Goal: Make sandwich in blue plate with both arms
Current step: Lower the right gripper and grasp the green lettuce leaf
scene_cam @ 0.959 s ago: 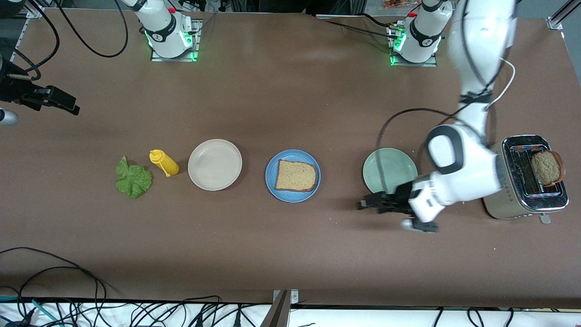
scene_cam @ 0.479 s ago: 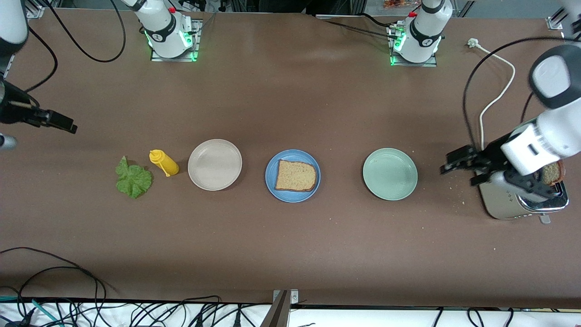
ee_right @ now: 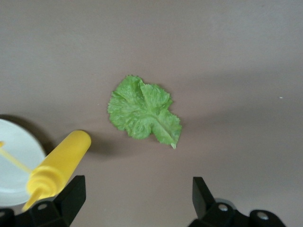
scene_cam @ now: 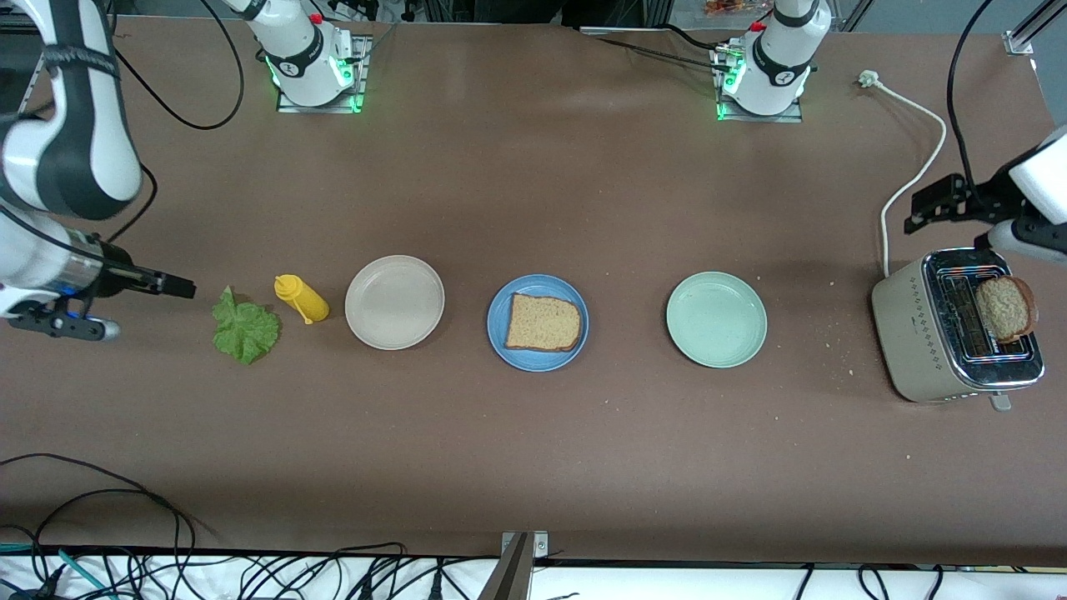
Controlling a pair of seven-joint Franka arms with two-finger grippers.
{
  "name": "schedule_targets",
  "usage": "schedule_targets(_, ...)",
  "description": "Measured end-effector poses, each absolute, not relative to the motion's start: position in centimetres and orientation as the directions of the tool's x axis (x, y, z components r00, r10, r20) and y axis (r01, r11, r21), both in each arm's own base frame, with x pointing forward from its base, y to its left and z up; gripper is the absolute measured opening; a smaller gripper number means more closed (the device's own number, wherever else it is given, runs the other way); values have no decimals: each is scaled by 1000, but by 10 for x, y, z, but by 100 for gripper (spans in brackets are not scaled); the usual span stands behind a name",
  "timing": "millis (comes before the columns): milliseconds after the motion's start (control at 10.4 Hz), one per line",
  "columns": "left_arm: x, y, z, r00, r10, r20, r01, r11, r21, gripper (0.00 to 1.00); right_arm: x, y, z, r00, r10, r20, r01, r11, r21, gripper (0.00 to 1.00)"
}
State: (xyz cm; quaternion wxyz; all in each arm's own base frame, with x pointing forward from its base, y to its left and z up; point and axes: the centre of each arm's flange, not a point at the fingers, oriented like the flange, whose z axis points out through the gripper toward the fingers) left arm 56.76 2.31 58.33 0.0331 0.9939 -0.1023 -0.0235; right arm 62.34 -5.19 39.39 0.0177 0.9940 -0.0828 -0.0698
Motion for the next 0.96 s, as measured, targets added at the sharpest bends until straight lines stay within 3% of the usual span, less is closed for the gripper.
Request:
schedule_targets(384,520,16,585,992,-74,-97,-68,-995,68,100,621,-57,268,970,-168,-173,-158,-985,68,100)
schedule_targets(959,510,7,589,991,-71,-117,-63,-996,67,100,611,-58,189,957,-161,-243,-145,-986,85,96)
